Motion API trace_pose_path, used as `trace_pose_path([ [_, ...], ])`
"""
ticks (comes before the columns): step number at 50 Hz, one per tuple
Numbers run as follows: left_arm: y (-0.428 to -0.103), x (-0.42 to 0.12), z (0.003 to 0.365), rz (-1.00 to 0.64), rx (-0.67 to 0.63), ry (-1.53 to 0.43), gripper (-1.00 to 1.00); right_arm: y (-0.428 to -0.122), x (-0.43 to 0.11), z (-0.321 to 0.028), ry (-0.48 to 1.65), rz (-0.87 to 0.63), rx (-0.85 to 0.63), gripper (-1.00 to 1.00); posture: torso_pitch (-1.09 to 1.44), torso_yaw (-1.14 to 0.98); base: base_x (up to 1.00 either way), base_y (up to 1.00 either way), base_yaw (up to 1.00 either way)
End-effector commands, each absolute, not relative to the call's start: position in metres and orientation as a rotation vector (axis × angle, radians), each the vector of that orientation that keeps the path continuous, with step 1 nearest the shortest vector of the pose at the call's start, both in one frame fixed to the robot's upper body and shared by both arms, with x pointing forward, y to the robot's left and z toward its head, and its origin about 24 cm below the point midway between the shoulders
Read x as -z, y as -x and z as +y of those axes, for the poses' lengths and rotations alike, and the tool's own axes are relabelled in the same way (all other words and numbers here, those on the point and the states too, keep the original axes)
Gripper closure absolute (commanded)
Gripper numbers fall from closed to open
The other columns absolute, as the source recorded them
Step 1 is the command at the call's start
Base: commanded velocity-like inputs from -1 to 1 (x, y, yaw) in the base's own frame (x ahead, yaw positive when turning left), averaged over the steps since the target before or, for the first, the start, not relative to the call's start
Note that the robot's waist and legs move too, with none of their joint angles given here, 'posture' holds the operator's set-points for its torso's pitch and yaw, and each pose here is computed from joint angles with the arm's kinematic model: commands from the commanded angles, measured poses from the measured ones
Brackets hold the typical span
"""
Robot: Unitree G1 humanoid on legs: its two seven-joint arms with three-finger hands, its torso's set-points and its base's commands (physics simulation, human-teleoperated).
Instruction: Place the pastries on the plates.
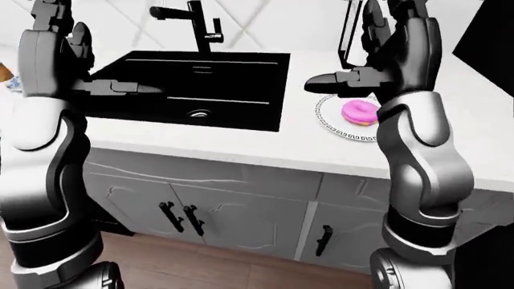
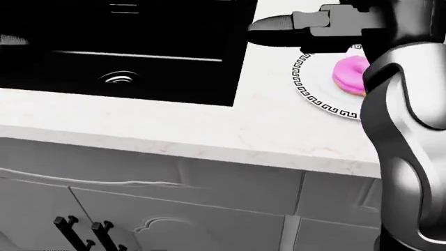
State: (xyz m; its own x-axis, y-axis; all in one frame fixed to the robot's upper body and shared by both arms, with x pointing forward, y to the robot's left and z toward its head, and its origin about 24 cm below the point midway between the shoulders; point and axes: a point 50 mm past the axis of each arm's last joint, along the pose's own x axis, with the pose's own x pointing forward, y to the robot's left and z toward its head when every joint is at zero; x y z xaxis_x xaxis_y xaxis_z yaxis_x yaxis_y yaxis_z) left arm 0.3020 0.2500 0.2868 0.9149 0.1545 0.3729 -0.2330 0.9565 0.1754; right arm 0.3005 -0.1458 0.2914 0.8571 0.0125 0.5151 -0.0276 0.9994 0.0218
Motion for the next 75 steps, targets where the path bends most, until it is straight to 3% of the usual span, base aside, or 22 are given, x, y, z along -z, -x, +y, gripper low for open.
trace_pose_path([
  [1, -0.295, -0.3, 0.253, -0.439, -0.229, -0.233, -1.0, -0.293, -0.305, -0.141, -0.038, -0.615, -0.048, -1.0, 0.0, 0.0, 0.0, 0.7, 0.0],
  [75, -0.289, -0.306, 0.248, -0.47, -0.211, -0.291, -1.0, -0.287, -0.299, -0.149, -0.064, -0.652, -0.02, -1.0, 0.0, 0.0, 0.01, 0.71, 0.0],
])
